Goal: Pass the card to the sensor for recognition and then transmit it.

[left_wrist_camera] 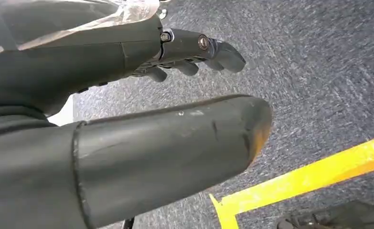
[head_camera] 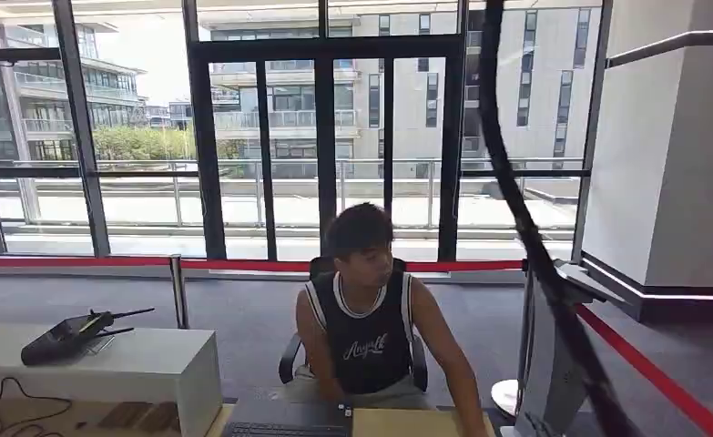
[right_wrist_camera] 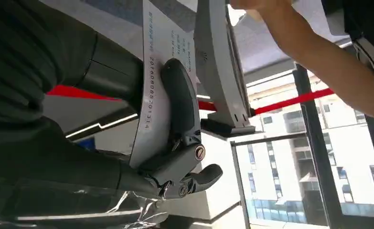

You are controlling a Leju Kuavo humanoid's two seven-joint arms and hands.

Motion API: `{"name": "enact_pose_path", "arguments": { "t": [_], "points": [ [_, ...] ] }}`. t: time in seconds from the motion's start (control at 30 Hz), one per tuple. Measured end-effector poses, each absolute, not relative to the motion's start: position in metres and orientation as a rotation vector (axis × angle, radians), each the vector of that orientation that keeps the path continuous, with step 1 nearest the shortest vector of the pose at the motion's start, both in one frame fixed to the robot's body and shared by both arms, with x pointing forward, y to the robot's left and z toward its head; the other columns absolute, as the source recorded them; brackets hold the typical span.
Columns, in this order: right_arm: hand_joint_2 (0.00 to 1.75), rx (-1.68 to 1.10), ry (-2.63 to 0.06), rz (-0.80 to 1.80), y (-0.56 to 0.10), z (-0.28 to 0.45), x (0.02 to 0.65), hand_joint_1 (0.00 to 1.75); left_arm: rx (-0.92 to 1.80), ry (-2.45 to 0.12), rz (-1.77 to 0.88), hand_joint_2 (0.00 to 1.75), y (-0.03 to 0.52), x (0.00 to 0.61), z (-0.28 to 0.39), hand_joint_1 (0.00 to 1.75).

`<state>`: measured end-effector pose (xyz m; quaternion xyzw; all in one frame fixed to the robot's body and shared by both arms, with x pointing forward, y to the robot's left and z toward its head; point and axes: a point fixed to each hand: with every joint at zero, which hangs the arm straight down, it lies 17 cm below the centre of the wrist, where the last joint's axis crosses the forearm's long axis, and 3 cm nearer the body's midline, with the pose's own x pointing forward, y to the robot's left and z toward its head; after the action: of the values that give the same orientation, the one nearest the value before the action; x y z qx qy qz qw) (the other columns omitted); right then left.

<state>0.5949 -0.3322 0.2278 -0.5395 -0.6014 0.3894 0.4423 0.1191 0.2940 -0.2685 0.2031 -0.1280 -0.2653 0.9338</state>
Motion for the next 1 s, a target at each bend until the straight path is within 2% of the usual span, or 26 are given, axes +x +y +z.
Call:
{"name": "enact_pose_path", "arguments": {
  "t": [0.47, 1.0],
  "points": [
    [1.75, -1.303, -1.329, 0.975, -0.377, 0.163, 0.568, 1.75, 0.425, -0.244, -0.526, 0.00, 0.297, 0.117, -0.269, 0.00],
    [1.75, -1.266, -1.247, 1.000, -0.396, 0.120, 0.549, 1.75, 0.426, -0.253, -0.532, 0.00, 0.297, 0.118, -0.268, 0.00]
  ]
}}
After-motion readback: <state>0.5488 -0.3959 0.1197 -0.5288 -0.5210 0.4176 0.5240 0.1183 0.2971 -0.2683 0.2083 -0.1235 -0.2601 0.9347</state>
